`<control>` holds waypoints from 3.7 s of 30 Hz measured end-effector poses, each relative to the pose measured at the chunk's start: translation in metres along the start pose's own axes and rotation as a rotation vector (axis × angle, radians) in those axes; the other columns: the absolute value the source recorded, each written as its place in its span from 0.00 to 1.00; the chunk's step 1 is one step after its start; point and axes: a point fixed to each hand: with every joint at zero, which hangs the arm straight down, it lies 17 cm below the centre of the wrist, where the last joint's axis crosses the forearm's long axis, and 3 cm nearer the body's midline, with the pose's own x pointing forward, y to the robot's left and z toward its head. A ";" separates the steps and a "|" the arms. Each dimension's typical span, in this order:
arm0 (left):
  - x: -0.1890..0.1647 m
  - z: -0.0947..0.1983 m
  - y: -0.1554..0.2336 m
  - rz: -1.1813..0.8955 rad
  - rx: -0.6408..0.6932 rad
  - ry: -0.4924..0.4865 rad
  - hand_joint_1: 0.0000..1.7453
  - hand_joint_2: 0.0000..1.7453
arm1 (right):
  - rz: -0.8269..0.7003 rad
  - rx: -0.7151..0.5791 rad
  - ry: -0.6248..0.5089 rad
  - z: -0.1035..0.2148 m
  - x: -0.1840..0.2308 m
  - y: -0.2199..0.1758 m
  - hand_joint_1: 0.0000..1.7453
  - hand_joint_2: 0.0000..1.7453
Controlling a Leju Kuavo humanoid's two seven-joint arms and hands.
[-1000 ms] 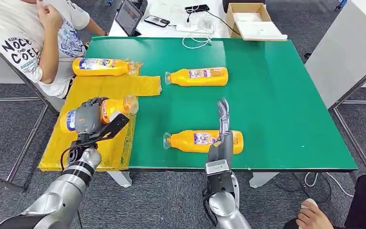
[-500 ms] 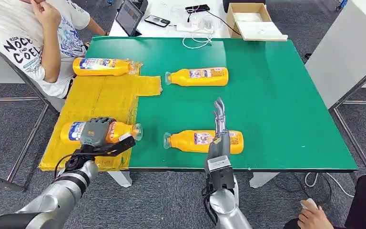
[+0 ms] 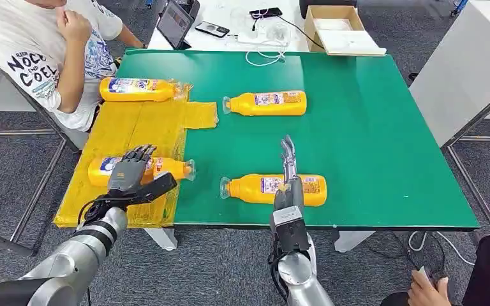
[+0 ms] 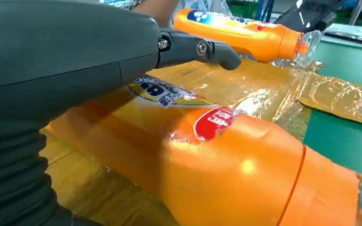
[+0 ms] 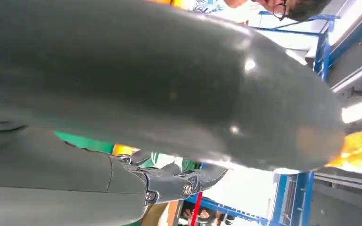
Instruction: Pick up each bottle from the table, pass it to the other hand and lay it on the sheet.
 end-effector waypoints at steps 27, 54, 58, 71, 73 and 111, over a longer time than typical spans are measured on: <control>0.054 -0.006 0.007 0.861 -0.018 -0.076 0.00 0.00 | 0.008 -0.008 0.086 0.004 -0.033 -0.009 0.00 0.00; 0.046 0.067 0.178 0.655 0.965 -0.078 0.00 1.00 | 0.436 0.300 0.281 0.011 -0.111 -0.016 0.00 1.00; 0.065 0.082 0.170 0.737 0.944 -0.133 0.00 1.00 | 0.566 0.426 0.378 0.010 -0.148 -0.047 0.00 1.00; 0.090 0.084 0.145 0.823 0.851 -0.185 0.00 1.00 | 0.690 0.627 0.540 0.029 -0.196 -0.082 0.00 1.00; 0.092 0.084 0.144 0.824 0.848 -0.187 0.00 1.00 | 0.690 0.642 0.548 0.029 -0.198 -0.082 0.00 1.00; 0.110 0.063 0.112 0.900 0.733 -0.182 0.00 1.00 | 0.721 0.819 0.843 0.045 -0.243 -0.128 0.77 1.00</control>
